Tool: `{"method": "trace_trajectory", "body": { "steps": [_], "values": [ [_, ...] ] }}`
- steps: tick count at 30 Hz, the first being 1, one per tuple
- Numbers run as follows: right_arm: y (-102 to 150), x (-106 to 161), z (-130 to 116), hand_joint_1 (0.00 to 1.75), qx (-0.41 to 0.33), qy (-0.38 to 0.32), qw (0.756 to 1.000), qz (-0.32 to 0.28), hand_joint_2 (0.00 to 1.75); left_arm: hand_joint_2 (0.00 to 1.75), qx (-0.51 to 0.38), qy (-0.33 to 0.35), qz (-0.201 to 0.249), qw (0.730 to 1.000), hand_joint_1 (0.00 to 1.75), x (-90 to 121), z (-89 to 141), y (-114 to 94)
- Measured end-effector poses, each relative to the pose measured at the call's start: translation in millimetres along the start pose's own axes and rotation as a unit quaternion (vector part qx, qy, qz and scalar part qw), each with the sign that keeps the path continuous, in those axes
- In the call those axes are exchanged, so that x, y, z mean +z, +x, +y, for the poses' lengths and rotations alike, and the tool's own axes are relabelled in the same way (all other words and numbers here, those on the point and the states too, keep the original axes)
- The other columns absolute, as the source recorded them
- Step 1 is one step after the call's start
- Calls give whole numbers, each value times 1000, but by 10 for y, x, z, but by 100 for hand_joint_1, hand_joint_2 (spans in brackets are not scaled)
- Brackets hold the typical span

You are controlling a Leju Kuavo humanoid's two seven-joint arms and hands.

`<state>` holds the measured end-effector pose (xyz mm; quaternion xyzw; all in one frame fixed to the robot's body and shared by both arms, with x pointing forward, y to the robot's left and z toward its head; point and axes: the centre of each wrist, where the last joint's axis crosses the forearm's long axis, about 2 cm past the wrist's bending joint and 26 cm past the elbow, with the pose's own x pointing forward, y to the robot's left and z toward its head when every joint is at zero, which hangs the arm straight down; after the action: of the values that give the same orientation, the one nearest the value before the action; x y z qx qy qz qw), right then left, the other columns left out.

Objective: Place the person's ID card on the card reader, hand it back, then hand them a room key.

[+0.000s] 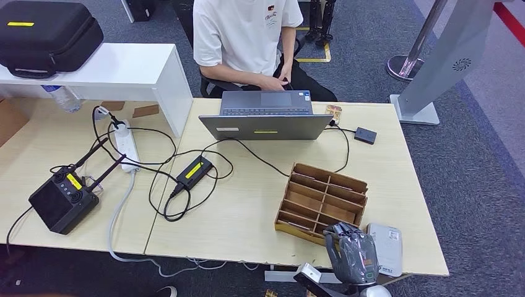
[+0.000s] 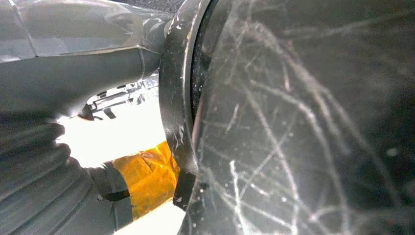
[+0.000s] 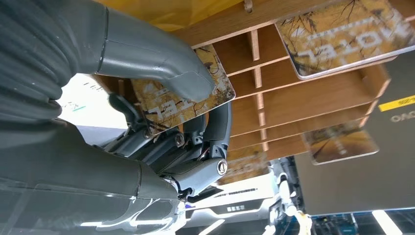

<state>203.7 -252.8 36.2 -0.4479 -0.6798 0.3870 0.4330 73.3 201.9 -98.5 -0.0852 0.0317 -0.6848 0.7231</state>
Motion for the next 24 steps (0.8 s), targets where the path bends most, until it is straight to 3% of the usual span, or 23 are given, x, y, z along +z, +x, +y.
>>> {"method": "trace_trajectory", "body": {
  "steps": [15, 24],
  "values": [
    [81, -122, -7, 175, -12, -12, 1000, -26, 175, 175, -6, 9, -6, 1000, 0, -11, -20, -26],
    [161, -598, -241, 175, -23, -83, 995, -52, 175, 175, -29, 41, -16, 999, 0, -20, -28, -49]
  ]
}}
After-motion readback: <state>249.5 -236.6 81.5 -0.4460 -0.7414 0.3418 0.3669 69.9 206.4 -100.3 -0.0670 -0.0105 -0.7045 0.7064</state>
